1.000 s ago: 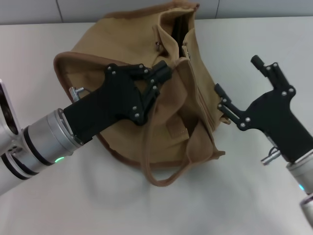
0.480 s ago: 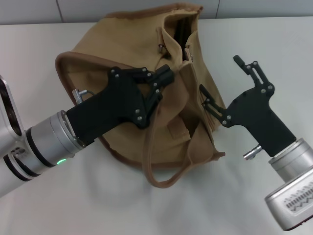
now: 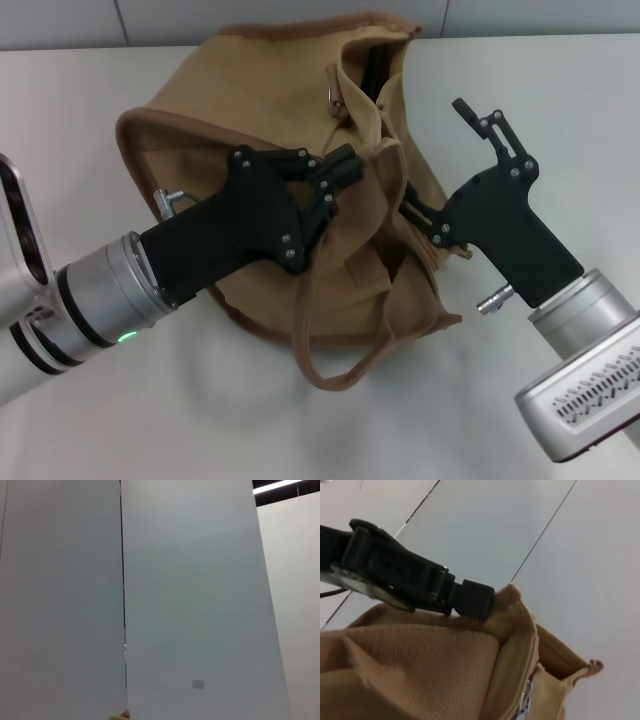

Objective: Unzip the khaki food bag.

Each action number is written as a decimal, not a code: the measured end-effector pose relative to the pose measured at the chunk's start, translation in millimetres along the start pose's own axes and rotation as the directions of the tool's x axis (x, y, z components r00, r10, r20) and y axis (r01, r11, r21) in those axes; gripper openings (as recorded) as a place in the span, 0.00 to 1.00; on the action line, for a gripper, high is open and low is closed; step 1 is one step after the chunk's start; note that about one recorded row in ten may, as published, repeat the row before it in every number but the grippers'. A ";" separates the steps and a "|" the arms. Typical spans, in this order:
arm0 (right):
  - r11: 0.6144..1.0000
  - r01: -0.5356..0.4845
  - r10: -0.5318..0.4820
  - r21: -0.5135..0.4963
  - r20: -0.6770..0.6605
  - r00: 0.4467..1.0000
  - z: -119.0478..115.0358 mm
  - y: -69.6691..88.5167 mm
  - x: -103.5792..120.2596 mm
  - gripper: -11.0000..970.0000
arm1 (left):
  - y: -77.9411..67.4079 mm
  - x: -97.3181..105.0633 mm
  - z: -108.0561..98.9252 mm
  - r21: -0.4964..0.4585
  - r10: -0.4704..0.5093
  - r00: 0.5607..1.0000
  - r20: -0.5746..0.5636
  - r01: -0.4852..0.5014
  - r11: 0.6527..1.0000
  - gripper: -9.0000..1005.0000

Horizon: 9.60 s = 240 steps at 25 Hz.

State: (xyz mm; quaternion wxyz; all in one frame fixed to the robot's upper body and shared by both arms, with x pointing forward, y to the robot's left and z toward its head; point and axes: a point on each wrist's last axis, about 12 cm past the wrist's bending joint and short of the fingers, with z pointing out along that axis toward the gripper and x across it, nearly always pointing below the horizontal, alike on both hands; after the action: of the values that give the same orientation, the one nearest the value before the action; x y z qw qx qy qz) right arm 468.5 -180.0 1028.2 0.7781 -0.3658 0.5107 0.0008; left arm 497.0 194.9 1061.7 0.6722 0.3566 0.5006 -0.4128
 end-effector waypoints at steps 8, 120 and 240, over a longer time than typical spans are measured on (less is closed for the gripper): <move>1.000 0.014 -0.014 0.011 0.013 1.000 5.0 1.1 -3.9 0.85 | -0.7 0.1 0.2 0.005 -0.002 1.000 0.000 0.002 1.000 0.05; 0.993 0.019 -0.013 -0.113 0.057 0.998 -10.2 14.2 -5.8 0.49 | -0.6 -8.3 10.0 0.024 -0.023 0.997 0.074 0.021 0.999 0.09; 0.256 -0.711 0.761 -0.655 -0.317 0.566 -45.8 -108.5 -10.9 0.80 | 10.6 -65.8 -137.0 0.233 -0.239 0.914 -0.327 0.324 0.917 0.81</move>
State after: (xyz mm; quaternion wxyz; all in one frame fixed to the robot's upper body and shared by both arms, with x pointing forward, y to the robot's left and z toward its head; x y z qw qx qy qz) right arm 467.6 -281.6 1088.9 0.4875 -0.3596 0.5493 0.5757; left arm 444.4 334.5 1092.6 0.4657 0.4291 0.5768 -0.5160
